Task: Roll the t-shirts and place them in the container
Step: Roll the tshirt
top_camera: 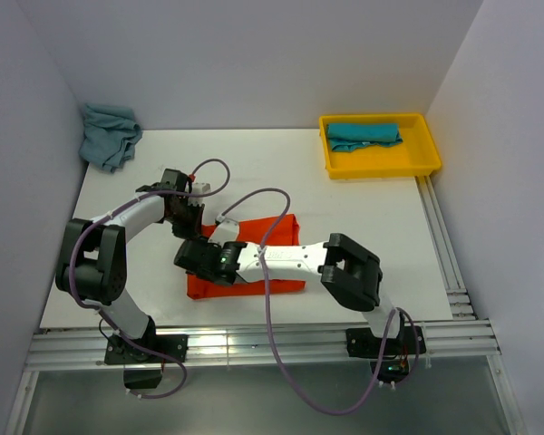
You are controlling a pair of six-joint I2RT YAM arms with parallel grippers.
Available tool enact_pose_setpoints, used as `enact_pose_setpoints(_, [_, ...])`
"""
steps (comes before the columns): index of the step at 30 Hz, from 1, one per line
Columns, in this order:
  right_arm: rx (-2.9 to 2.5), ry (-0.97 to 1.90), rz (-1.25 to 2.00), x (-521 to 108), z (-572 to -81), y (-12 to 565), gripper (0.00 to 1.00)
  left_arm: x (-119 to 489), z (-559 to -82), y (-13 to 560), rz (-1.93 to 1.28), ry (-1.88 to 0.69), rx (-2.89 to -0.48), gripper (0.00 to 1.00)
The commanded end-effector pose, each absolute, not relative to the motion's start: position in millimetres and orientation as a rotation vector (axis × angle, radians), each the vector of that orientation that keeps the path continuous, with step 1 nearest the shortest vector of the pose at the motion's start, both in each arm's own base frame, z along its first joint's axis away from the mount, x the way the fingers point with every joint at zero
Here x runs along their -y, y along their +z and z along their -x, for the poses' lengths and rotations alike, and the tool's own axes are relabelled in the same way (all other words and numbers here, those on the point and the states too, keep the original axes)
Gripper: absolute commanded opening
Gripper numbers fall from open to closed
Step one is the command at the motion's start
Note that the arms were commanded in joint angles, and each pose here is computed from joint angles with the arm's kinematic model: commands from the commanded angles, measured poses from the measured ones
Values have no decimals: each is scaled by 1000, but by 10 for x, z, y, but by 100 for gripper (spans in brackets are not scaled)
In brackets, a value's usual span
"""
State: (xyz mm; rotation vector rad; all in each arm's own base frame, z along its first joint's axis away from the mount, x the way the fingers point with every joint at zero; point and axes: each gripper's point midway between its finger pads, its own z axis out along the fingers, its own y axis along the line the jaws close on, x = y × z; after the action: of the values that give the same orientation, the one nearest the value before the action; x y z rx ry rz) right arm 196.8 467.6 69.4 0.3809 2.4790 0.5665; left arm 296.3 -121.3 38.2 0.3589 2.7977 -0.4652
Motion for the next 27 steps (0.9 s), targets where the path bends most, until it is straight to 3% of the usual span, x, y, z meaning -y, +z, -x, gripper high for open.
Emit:
enact_pose_setpoints(1, [-2432,326,-268,-4494,-2034,668,57,1226,-3003,437,-369,-454,-2789,0])
enact_pose_setpoints(12, [-2414,333,-114,-5013,-2144,695,56,1239,-2993,444,-373,-467,-2791,0])
enact_pose_setpoints(27, [-2535,83,-47,-4786,-1936,51,52,1238,-2997,443,-377,-466,-2790,4])
